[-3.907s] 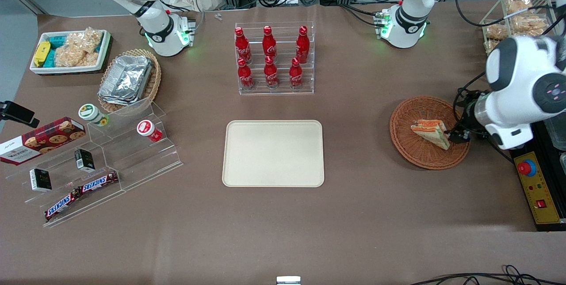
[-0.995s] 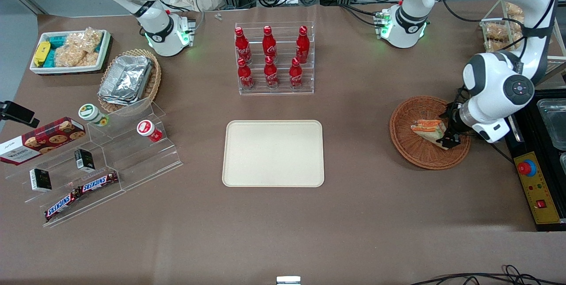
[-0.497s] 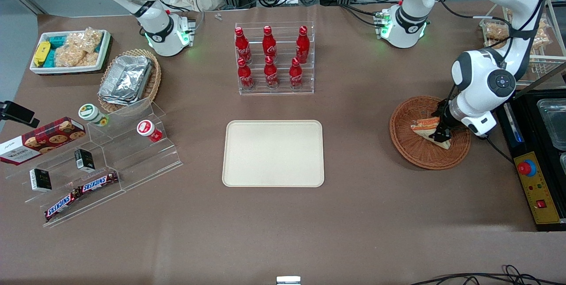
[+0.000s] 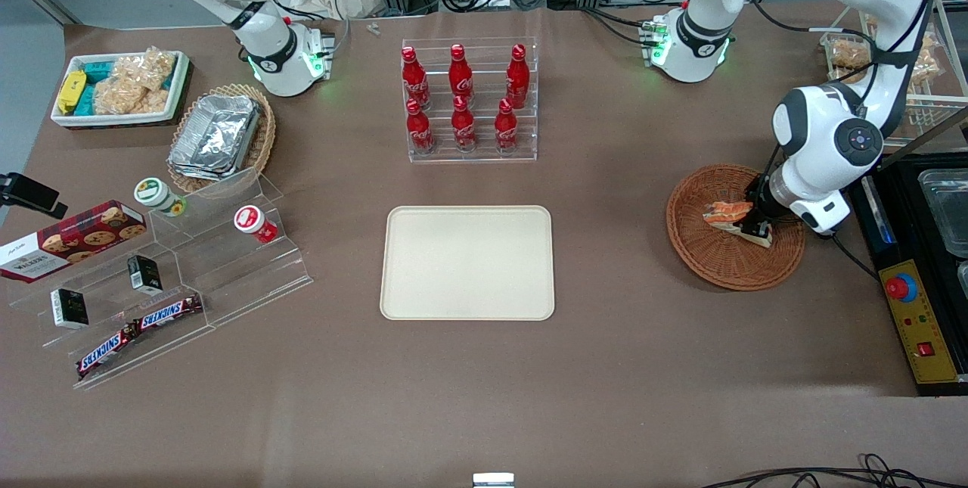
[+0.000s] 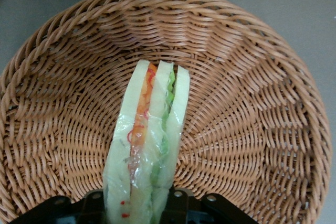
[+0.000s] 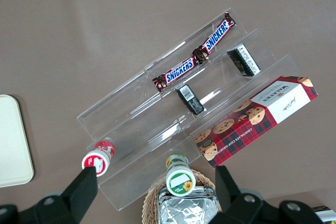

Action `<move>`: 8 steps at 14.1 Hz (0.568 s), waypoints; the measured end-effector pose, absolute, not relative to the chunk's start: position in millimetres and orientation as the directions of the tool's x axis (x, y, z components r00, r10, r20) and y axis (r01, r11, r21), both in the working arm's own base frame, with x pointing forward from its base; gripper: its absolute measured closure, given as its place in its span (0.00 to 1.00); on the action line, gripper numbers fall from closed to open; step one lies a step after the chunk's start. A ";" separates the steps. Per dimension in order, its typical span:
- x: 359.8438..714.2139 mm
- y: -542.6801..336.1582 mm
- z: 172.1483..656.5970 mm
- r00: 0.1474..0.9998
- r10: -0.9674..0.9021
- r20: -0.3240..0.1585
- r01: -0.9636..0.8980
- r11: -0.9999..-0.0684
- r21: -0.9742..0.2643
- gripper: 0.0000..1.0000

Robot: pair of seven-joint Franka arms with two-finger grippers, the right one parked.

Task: Place sandwich from basket to tray
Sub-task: 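Lift the held sandwich up out of the basket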

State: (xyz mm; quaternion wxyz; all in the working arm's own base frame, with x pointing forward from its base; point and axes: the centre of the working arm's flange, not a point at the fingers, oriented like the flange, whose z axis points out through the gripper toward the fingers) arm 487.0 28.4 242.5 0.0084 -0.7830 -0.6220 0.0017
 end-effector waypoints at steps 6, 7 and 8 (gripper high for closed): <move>518.6 29.1 330.8 0.323 0.946 -0.009 0.941 -0.322 -0.101 0.79; 529.1 28.6 362.6 0.362 0.932 -0.020 0.924 -0.361 -0.124 0.79; 538.8 26.6 397.0 0.409 0.912 -0.033 0.901 -0.409 -0.143 0.79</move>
